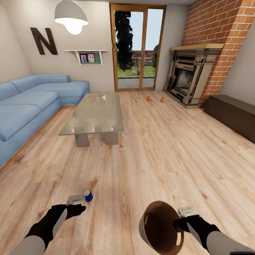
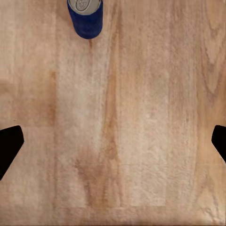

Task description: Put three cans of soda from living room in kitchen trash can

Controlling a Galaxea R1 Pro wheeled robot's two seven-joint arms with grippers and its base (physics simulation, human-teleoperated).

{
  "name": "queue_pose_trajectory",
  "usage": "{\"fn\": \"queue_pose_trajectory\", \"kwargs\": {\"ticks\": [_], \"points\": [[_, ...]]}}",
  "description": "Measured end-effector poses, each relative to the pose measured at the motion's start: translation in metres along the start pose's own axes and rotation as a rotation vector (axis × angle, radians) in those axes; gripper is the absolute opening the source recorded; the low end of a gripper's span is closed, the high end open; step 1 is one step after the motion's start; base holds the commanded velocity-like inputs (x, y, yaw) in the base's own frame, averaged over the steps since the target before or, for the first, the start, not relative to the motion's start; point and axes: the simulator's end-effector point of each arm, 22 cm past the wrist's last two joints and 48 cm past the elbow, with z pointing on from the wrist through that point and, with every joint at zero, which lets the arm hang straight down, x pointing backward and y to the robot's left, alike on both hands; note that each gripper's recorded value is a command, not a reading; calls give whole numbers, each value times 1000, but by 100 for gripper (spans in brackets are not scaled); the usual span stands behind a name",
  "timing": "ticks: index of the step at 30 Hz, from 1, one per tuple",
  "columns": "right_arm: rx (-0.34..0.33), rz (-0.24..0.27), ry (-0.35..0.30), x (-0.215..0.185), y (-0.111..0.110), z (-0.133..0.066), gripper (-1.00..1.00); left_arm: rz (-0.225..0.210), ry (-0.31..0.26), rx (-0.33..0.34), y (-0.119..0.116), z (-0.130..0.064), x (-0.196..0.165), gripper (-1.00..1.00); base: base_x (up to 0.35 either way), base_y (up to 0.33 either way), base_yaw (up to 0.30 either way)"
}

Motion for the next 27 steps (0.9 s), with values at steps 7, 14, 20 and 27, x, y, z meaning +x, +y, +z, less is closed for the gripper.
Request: {"fn": "queue_pose_trajectory", "kwargs": {"ticks": [7, 14, 20, 27], "points": [[6, 4, -4, -2, 0, 0, -100, 1, 0, 0, 0, 0, 0, 100, 269, 171, -53], [8, 3, -9, -4, 0, 0, -100, 1, 0, -1, 0, 0, 0, 100, 280, 121, -220], [8, 4, -10, -5, 0, 0, -100, 1, 0, -1, 0, 0, 0, 100, 282, 96, -241], [8, 4, -9, -4, 0, 0, -100, 1, 0, 0, 0, 0, 0, 100, 281, 173, -170]]}}
